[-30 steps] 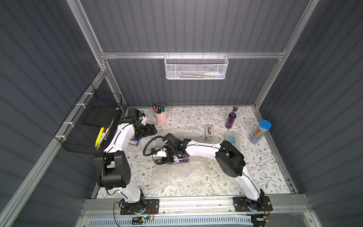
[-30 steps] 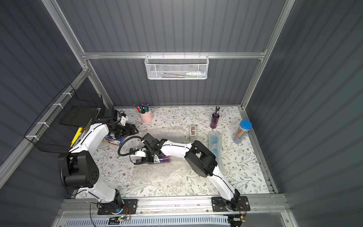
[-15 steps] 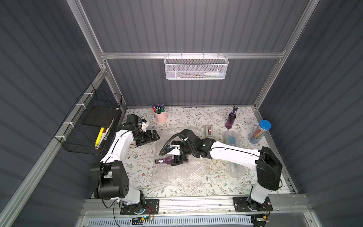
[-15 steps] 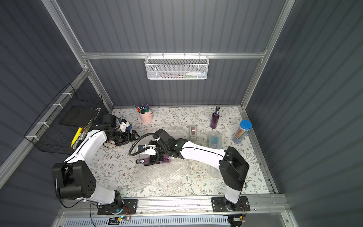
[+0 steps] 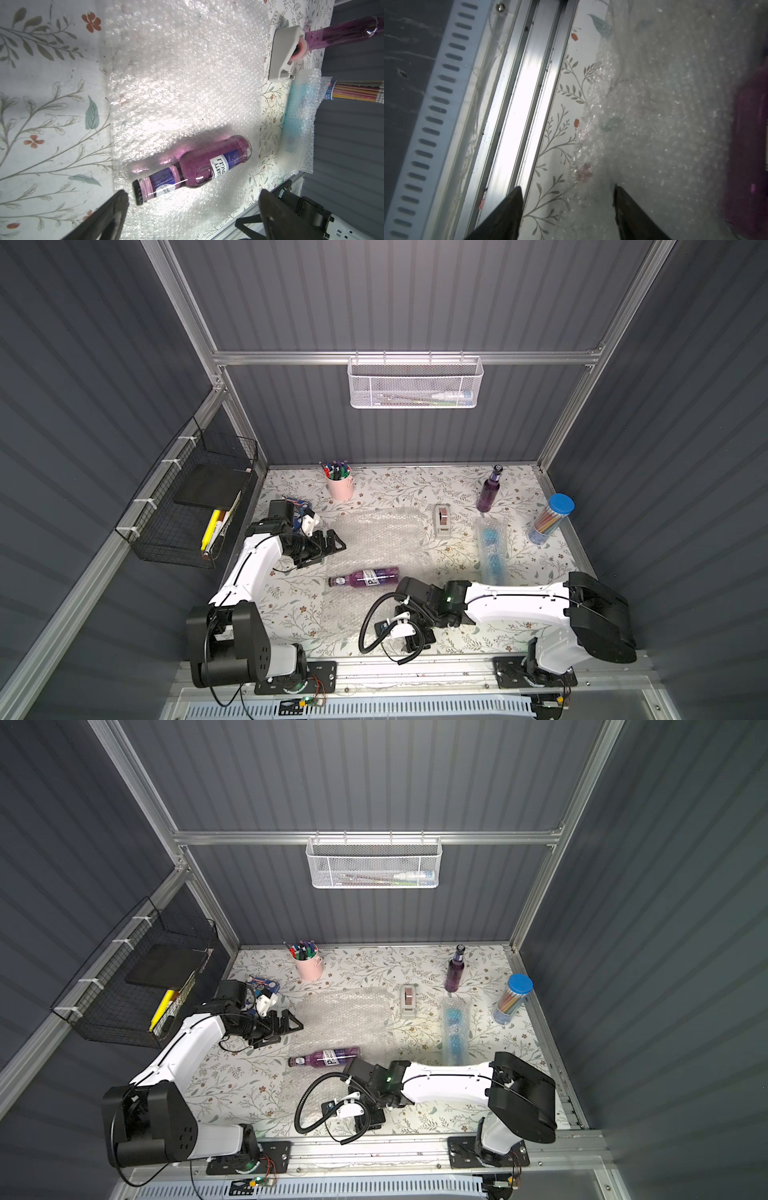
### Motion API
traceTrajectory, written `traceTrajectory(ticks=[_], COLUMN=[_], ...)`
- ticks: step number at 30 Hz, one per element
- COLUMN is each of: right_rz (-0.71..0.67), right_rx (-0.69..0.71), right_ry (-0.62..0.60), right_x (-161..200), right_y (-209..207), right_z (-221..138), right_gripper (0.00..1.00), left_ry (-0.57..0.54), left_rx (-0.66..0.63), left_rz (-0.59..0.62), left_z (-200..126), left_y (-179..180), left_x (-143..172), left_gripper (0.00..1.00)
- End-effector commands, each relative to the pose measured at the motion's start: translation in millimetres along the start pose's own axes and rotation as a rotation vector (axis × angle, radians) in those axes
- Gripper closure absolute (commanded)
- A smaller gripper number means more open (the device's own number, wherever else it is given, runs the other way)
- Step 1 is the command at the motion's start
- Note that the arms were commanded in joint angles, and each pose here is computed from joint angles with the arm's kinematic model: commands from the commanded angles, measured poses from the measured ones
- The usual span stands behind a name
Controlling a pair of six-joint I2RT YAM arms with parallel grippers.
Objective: Wrap wine bottles in bubble wrap
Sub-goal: Wrap the bubble wrap around the bubble wrap.
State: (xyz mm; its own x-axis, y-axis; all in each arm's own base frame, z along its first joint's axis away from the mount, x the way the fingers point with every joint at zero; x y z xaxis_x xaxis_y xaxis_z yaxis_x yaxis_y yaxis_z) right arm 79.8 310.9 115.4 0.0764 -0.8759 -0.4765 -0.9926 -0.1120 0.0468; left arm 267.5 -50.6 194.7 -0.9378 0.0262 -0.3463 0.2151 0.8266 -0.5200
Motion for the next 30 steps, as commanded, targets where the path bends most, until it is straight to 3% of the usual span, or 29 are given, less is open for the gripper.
traceTrajectory(ticks=[1, 5, 11, 16, 22, 30], right_rz=[-0.013, -0.007, -0.013, 0.004, 0.052, 0.198], right_rx=[0.053, 0.113, 0.183, 0.193, 0.216, 0.237], right_ry=[0.097, 0.196, 0.251, 0.286, 0.195, -0.059], right_x=[11.8, 16.7, 25.3, 30.7, 10.7, -25.4], right_y=[2.2, -6.0, -13.0, -14.0, -17.8, -46.6], right_z=[13.6, 25.4, 35.2, 38.3, 20.7, -37.9], right_gripper=[0.33, 0.4, 0.5, 0.75, 0.99, 1.0], left_ry=[-0.001, 0.002, 0.016, 0.016, 0.008, -0.01], left_rx=[0.038, 0.037, 0.042, 0.043, 0.043, -0.008], left_rz=[-0.016, -0.014, -0.014, -0.014, -0.01, 0.054], left_z=[-0.6, -1.8, -0.8, -0.1, -2.7, -32.6], left_y=[-3.9, -4.8, -4.7, -4.3, -6.1, -21.6], left_x=[5.7, 8.9, 12.4, 12.3, 9.0, 2.5], left_gripper=[0.01, 0.01, 0.01, 0.01, 0.01, 0.01])
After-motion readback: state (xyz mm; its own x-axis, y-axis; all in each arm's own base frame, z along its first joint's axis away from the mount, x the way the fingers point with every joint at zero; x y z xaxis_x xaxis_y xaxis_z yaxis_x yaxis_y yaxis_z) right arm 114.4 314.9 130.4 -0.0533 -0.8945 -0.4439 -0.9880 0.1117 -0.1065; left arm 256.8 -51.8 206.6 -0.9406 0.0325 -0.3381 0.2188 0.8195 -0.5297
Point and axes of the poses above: each gripper's point midway between its finger pads, its own z axis out along the fingers, its own y axis along the line the jaws close on, x = y × z, the point moved 7 cm from there along -z, back along the fingers, and after that the axes turned 12 degrees about z, right-handed, at the moved point
